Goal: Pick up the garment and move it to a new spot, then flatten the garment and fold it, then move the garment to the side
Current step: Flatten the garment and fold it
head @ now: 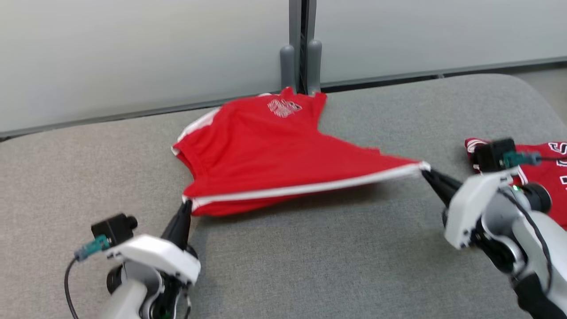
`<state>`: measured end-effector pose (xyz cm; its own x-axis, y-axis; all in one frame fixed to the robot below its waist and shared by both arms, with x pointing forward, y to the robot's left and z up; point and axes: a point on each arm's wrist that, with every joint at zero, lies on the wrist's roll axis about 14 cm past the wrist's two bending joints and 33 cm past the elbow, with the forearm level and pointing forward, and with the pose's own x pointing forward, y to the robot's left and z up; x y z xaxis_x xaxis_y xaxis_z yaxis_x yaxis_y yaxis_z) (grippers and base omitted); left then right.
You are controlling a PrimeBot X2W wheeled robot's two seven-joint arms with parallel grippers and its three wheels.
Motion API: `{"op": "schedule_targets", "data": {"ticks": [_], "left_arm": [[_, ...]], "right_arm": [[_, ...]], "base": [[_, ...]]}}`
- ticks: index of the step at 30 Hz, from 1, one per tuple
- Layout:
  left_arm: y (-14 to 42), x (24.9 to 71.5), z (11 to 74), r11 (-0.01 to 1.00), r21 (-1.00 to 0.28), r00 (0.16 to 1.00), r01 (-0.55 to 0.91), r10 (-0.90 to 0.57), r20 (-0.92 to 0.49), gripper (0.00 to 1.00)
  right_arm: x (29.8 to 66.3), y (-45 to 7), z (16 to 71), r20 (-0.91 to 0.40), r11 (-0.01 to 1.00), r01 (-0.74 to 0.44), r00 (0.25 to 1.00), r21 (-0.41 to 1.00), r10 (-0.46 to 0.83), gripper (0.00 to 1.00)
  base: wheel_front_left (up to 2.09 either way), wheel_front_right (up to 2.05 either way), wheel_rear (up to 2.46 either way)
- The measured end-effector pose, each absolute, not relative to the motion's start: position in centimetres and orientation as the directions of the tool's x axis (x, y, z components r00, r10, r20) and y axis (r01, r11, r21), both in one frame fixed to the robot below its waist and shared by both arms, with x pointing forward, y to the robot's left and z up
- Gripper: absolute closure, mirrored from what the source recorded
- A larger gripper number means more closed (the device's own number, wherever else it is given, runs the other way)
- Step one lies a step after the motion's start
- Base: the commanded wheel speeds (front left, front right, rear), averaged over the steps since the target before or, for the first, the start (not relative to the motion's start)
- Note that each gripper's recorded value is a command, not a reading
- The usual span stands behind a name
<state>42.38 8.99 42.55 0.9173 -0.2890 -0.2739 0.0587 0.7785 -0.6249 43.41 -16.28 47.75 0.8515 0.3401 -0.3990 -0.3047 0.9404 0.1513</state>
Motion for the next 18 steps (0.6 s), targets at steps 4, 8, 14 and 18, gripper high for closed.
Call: {"op": "schedule_targets", "data": {"ticks": [4, 8, 14, 18], "left_arm": [[9.1, 40.0, 42.1, 0.805, -0.586, 0.910, 0.088, -0.304, -0.281, 1.00], [9.2, 37.7, 41.2, 0.798, -0.601, 0.899, 0.051, -0.299, -0.321, 1.00], [10.5, 34.4, 40.0, 0.776, -0.629, 0.884, -0.052, -0.257, -0.391, 1.00], [11.5, 32.4, 39.7, 0.794, -0.602, 0.867, -0.082, -0.241, -0.437, 1.00]], "right_arm": [[39.4, -17.1, 46.1, -0.483, 0.934, -0.319, 0.801, 0.158, 0.355, 1.00], [35.5, -17.9, 44.7, -0.568, 0.931, -0.318, 0.739, 0.178, 0.361, 1.00], [29.9, -17.5, 43.2, -0.668, 0.922, -0.305, 0.639, 0.237, 0.382, 1.00], [26.2, -16.6, 42.5, -0.735, 0.911, -0.300, 0.542, 0.282, 0.406, 1.00]], "base": [[0.00, 0.00, 0.00], [0.00, 0.00, 0.00], [0.00, 0.00, 0.00], [0.00, 0.00, 0.00]]}}
